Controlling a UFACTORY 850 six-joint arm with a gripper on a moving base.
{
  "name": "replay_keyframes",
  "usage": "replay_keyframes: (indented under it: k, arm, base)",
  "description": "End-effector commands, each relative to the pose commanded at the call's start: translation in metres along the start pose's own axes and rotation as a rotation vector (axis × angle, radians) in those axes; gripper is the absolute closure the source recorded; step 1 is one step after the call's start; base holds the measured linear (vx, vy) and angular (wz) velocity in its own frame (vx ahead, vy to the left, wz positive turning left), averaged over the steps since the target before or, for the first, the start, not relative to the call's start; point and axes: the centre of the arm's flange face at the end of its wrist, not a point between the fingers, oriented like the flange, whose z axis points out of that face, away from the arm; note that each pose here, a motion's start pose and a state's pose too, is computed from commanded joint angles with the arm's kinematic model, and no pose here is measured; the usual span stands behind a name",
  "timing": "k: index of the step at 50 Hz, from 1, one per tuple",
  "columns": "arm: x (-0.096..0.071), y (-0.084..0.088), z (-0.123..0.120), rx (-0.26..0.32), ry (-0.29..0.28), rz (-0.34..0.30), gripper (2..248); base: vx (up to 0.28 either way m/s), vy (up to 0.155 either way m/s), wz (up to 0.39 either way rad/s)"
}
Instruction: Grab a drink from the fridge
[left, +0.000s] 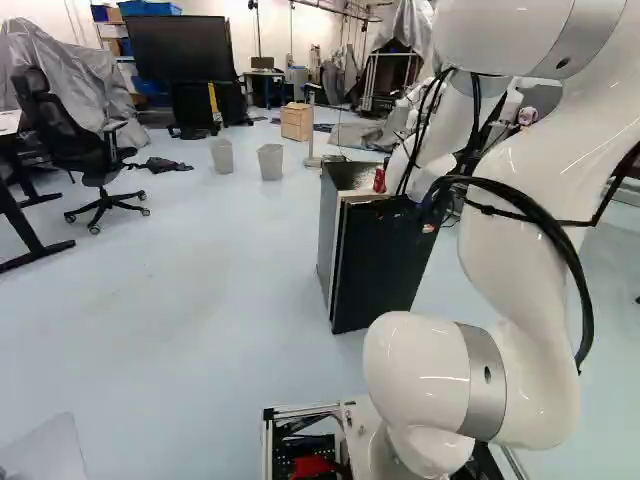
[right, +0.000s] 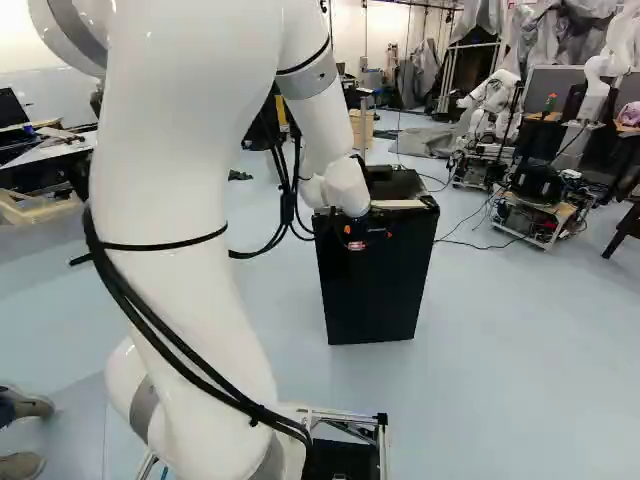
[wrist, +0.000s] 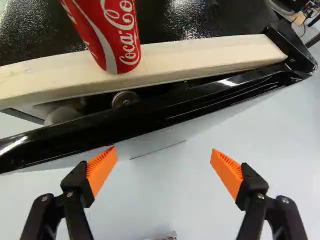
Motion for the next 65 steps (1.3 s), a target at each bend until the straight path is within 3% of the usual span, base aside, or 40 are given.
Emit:
replay_keyframes:
  k: [52,65]
  arm:
    - [0.025,-0.017,0.019,0.022,0.018,-0.033,3]
    - [0.023,-0.017,0.017,0.022,0.017,-0.033,3]
  base:
    - [0.0,0.0,0.0]
    - [0.0,0.0,0.0]
